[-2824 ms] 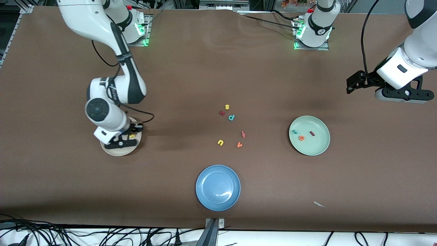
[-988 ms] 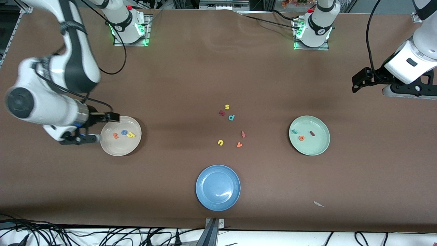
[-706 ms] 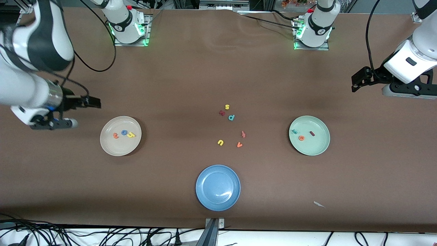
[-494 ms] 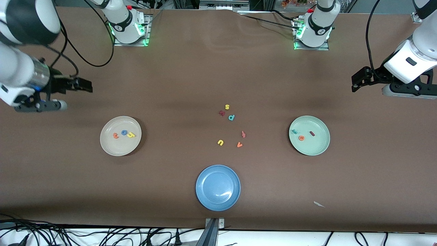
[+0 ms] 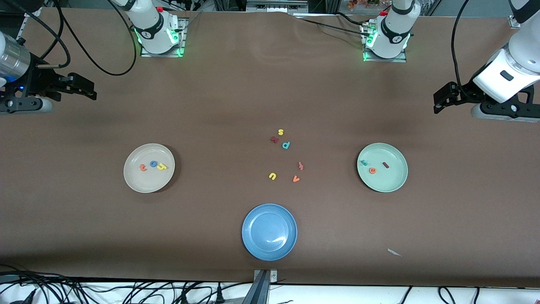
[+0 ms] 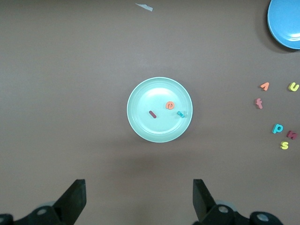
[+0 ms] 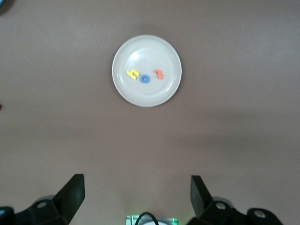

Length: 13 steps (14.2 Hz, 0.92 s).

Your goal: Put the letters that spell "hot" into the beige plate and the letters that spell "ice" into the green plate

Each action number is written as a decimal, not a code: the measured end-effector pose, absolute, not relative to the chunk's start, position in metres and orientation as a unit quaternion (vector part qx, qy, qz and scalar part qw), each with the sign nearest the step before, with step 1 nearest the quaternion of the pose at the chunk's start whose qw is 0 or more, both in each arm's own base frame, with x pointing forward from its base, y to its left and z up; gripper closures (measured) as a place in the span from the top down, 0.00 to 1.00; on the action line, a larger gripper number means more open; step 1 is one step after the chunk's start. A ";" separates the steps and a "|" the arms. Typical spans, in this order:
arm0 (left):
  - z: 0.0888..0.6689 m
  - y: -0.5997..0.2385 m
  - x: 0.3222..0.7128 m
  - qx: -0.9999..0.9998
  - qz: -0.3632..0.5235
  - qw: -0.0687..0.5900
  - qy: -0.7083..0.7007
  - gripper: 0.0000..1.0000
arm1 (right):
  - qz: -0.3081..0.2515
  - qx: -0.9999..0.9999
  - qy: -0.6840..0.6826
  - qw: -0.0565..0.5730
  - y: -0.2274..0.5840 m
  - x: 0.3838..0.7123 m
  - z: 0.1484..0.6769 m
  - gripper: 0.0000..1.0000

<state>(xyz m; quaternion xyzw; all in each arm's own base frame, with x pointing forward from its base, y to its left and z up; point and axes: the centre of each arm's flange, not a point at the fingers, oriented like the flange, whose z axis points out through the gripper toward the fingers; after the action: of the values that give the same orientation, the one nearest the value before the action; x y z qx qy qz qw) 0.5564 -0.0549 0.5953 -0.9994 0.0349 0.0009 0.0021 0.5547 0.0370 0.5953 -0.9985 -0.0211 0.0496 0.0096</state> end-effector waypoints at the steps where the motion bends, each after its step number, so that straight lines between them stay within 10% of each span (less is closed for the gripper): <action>1: 0.595 -0.055 0.556 -0.999 0.001 0.002 0.035 1.00 | 0.047 -0.999 -0.022 0.010 0.038 0.556 0.595 1.00; 13: 0.595 -0.054 0.557 -0.999 0.001 0.002 0.034 1.00 | 0.034 -0.999 -0.015 0.006 0.038 0.569 0.587 1.00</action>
<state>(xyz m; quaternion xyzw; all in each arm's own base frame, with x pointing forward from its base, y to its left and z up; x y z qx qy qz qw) 0.5566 -0.0539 0.5954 -0.9994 0.0341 0.0008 0.0021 0.5690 0.0385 0.5872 -0.9993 -0.0155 0.0339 0.0058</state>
